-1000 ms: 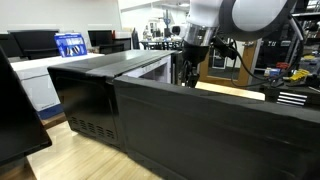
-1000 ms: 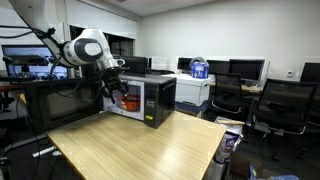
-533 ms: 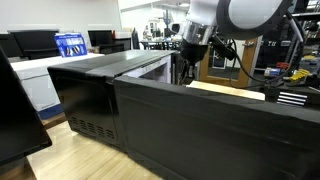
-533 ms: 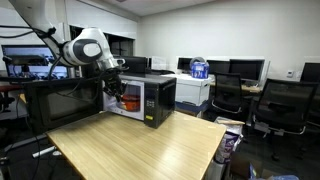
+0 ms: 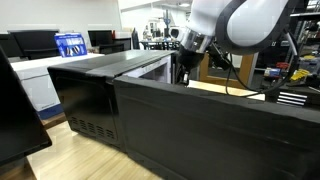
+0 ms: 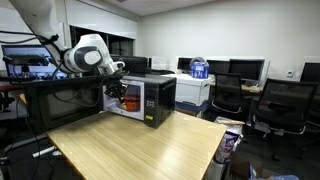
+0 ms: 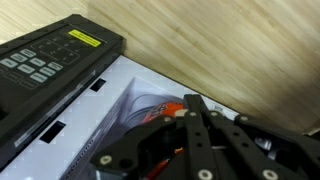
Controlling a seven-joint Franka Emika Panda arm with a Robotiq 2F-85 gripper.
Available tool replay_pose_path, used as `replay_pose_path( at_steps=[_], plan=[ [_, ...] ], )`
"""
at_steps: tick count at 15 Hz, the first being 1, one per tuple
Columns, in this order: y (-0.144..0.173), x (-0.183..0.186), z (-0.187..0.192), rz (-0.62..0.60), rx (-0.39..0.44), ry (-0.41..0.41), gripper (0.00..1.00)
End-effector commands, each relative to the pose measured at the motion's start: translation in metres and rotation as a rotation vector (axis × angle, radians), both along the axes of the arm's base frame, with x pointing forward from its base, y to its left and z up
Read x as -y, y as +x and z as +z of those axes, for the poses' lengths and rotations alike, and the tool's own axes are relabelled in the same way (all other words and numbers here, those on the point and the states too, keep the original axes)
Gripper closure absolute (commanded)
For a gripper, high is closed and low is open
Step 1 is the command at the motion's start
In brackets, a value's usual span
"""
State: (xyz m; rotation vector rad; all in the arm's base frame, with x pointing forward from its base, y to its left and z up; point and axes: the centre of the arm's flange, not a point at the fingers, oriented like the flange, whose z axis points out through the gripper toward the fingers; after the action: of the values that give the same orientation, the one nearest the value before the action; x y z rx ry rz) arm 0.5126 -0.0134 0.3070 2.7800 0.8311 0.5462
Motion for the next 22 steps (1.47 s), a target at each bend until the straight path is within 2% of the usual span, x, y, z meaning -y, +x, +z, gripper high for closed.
replay_pose_path(
  at_steps=[1,8,19,22],
  plan=[
    [0.006,-0.003,-0.014,-0.029,0.032,0.028,1.0],
    [0.009,-0.004,-0.025,0.013,0.18,0.073,1.0],
    [0.007,-0.007,-0.056,0.052,0.327,0.096,1.0],
    [0.01,-0.022,-0.046,0.103,0.347,0.111,1.0]
  ],
)
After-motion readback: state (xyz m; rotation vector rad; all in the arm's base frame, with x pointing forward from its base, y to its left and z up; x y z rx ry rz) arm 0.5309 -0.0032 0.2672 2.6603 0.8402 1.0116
